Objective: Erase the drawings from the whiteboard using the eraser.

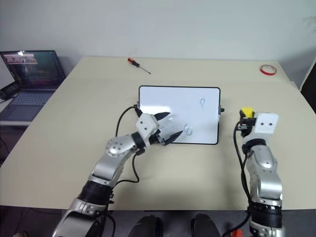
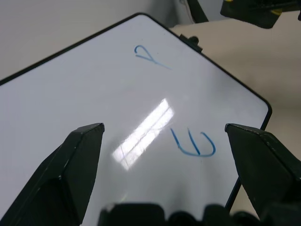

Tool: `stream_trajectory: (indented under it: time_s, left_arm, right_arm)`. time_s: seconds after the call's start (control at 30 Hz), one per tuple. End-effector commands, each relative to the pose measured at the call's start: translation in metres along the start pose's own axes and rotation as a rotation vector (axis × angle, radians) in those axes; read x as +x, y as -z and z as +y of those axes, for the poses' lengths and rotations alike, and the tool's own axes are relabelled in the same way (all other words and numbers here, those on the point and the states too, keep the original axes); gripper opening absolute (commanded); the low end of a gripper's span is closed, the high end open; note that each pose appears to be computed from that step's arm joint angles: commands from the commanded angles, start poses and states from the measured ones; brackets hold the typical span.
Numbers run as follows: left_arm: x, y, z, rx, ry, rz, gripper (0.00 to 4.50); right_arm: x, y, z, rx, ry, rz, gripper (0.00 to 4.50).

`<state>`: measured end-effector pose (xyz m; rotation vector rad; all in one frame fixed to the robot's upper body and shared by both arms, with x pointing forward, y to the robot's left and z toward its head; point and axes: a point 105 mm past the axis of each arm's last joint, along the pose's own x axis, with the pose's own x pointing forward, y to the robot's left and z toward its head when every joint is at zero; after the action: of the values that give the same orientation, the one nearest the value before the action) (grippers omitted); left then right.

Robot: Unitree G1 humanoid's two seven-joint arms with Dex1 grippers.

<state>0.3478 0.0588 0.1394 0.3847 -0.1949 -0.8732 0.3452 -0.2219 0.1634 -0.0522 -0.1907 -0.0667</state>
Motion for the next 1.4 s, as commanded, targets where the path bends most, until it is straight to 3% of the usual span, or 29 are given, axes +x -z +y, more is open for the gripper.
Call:
stream_trajectory:
  time_s: [0.03,0.4,0.9,1.2,1.27,1.4]
  left_arm:
    - [-0.001,-0.007,0.009,0.04,-0.042,-0.022,4.5]
    - [0.0,-0.004,0.012,0.039,-0.054,-0.006,4.5]
    - [-0.007,-0.004,0.016,0.048,-0.1,0.006,4.5]
    - [-0.01,-0.005,0.018,0.05,-0.128,0.007,4.5]
    - [-0.013,-0.003,0.017,0.039,-0.138,0.012,4.5]
    - [-0.016,-0.002,0.015,0.032,-0.144,0.017,4.5]
  right_arm:
    - [0.016,-0.019,0.016,-0.009,-0.055,-0.085,1.12]
    - [0.053,-0.037,0.073,0.035,-0.203,-0.174,1.12]
    - [0.062,-0.028,0.1,0.032,-0.289,-0.16,1.12]
    - [0.048,0.021,0.126,-0.027,-0.445,0.062,1.12]
    - [0.034,0.048,0.119,-0.079,-0.453,0.177,1.12]
    - [0.016,0.068,0.104,-0.131,-0.431,0.275,1.12]
